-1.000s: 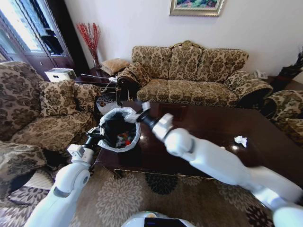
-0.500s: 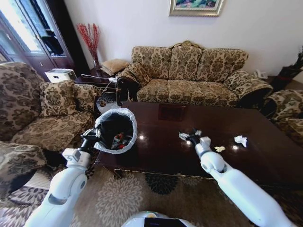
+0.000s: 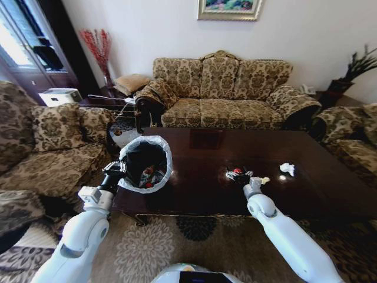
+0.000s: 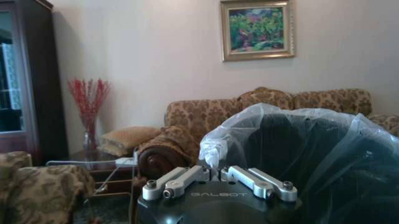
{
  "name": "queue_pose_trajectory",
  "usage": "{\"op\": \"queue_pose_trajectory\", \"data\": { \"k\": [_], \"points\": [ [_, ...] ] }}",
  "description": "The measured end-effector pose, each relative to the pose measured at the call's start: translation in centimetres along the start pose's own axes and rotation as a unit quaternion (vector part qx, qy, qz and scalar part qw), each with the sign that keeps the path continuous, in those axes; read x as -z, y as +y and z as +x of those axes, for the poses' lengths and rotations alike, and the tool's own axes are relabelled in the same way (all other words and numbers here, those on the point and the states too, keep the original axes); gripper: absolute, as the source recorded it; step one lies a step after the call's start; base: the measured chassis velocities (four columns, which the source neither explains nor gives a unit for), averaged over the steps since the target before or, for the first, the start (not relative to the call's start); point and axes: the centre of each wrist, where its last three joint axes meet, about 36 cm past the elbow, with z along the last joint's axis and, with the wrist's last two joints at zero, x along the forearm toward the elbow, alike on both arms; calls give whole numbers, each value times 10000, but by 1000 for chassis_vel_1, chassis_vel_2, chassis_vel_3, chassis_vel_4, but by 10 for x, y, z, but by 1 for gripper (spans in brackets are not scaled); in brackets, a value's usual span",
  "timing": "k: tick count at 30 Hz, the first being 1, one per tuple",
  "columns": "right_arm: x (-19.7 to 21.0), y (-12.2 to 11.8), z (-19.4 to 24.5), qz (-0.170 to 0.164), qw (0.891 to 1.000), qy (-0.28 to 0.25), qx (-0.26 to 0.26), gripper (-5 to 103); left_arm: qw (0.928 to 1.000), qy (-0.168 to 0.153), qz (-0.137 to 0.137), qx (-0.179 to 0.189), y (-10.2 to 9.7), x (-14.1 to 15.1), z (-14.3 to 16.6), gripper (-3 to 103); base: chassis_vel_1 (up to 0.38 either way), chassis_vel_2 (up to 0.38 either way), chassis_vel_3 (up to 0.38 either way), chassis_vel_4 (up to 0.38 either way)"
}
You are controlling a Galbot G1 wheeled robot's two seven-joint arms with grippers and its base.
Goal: Move to the front of the table and place the trash on the table into the trash bin.
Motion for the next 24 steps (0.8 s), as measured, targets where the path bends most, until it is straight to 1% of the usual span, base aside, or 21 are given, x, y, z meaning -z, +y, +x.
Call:
{"op": "queue_pose_trajectory", "data": {
  "k": [3, 4, 8, 15, 21, 24],
  "points": [
    [7, 2, 24, 68, 9998, -146, 71, 100, 10000, -29, 19, 4, 0, -1, 1, 4, -107, -115, -97, -109],
    [7, 2, 24, 68, 9998, -146, 71, 100, 10000, -29, 19, 4, 0, -1, 1, 4, -133, -122, -104, -110],
    [10, -4, 42, 318, 9995, 41, 19, 100, 9999, -62, 100, -3, -1, -1, -1, 4, -107, -115, -103, -104],
    [11, -8, 47, 376, 9993, 89, -3, 100, 9998, -74, 159, -3, -3, 1, 2, 4, -38, -36, -20, -11],
    [12, 0, 51, 411, 9990, 83, 124, 100, 9998, -75, 183, 29, -5, 2, 7, 4, -50, -59, 66, 60],
    [9, 9, 52, 460, 9986, 82, 233, 100, 9998, -85, 187, 29, -5, 3, 9, 4, -130, -135, 149, 129]
  ]
}}
